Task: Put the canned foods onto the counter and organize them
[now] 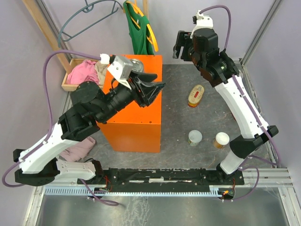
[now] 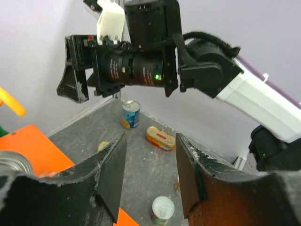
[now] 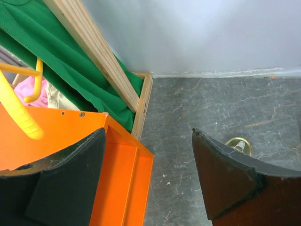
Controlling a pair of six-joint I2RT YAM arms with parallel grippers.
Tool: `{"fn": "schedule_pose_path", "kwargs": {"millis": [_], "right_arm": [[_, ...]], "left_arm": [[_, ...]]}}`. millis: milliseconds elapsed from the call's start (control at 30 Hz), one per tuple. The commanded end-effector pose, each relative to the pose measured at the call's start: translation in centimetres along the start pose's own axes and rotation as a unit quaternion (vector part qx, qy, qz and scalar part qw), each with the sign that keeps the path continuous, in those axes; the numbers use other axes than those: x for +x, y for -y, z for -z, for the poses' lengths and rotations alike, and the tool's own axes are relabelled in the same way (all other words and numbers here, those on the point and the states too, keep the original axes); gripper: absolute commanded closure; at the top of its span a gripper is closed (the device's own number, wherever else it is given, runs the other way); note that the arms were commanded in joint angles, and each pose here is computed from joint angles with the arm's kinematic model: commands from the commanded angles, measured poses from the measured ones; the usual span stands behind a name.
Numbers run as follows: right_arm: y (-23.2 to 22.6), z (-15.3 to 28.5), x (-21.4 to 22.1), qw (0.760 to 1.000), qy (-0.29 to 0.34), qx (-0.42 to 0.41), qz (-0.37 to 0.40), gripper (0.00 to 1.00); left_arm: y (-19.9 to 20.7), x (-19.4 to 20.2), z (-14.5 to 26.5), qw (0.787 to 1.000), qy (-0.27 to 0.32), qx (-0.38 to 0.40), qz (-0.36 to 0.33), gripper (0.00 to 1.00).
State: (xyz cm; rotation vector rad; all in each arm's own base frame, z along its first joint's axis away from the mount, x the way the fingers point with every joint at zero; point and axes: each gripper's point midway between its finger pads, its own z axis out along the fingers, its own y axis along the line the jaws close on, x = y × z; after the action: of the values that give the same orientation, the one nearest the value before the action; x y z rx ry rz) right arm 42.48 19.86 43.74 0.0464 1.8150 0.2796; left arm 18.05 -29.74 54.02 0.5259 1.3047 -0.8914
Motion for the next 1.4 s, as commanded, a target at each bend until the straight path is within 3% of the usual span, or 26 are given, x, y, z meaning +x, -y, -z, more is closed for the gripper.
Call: {"fn": "schedule_pose_path", "kwargs": {"millis": [0, 133, 233, 300, 600, 1067, 1367], "right_arm": [[0.1, 2.0, -2.5, 0.999, 0.035, -0.012, -0.017, 0.19], [0.3, 2.3, -2.7, 0.999, 0.039, -0.011, -0.018, 0.19], [0.3, 2.4, -2.7, 0.999, 0.041, -0.014, -0.021, 0.19], [0.3, 2.4, -2.7, 0.999, 0.041, -0.015, -0.024, 0.19], [-0.1, 2.5, -2.5, 0.998, 0.043, -0.027, -0.033, 0.19], [-0.4, 2.7, -2.4, 0.998, 0.043, -0.039, -0.034, 0.19], [-0.6, 2.7, -2.3, 0.998, 0.043, -0.044, -0.034, 0.18]], "left_arm": [[-1.1, 3.8, 0.6, 0.996, -0.052, -0.047, -0.056, 0.49], [-2.6, 7.1, 1.4, 0.991, -0.077, -0.085, -0.066, 0.54], [-4.2, 8.4, 2.1, 0.987, -0.080, -0.120, -0.077, 0.69], [-5.0, 8.8, 2.4, 0.984, -0.078, -0.140, -0.081, 0.74], [-7.0, 10.0, 2.3, 0.979, -0.084, -0.152, -0.106, 0.74], [-10.6, 10.1, 0.6, 0.983, -0.084, -0.136, -0.087, 0.72], [-13.1, 9.5, -0.6, 0.977, -0.076, -0.183, -0.076, 0.72]]}}
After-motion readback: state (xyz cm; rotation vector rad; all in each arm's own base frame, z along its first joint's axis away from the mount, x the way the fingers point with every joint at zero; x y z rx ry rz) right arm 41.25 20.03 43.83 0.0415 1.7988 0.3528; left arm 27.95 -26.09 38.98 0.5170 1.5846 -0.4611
